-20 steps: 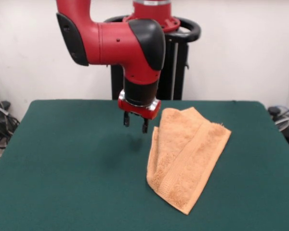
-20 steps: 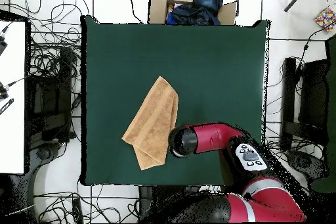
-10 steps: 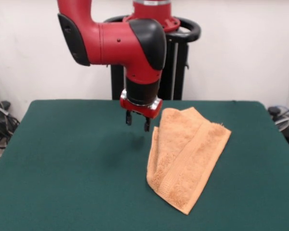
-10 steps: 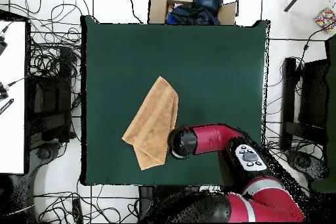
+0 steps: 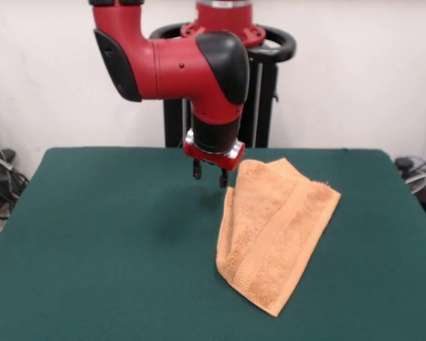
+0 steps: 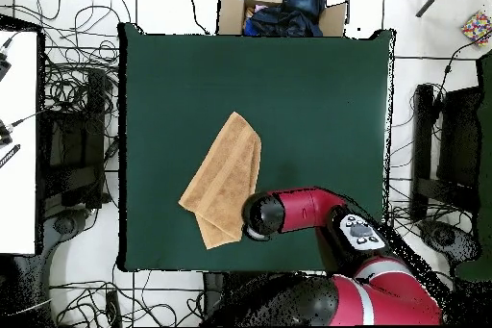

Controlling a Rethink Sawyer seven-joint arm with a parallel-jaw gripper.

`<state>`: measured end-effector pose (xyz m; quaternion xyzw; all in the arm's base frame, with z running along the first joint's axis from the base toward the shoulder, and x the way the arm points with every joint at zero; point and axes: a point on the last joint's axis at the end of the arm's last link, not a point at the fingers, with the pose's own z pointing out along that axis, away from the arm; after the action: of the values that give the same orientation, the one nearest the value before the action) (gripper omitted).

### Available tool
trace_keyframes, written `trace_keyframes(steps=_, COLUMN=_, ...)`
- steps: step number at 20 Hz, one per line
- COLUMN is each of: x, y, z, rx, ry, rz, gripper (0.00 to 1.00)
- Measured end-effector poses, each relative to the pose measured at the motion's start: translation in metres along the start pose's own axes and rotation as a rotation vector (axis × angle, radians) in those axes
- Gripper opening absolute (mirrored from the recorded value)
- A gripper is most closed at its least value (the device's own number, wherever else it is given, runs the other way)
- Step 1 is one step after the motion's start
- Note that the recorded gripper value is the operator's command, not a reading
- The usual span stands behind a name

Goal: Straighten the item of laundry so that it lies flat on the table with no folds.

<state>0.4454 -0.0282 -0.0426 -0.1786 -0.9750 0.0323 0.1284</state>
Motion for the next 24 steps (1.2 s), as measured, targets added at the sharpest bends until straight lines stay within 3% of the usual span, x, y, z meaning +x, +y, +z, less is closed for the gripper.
trace_keyframes(steps=7, x=0.010, y=0.007, z=0.019, rx=-0.032, ry=0.005, rz=-0.006, gripper=1.00)
trace_keyframes(steps=24, x=0.011, y=0.005, z=0.018, rx=-0.039, ry=0.000, rz=0.000, gripper=1.00)
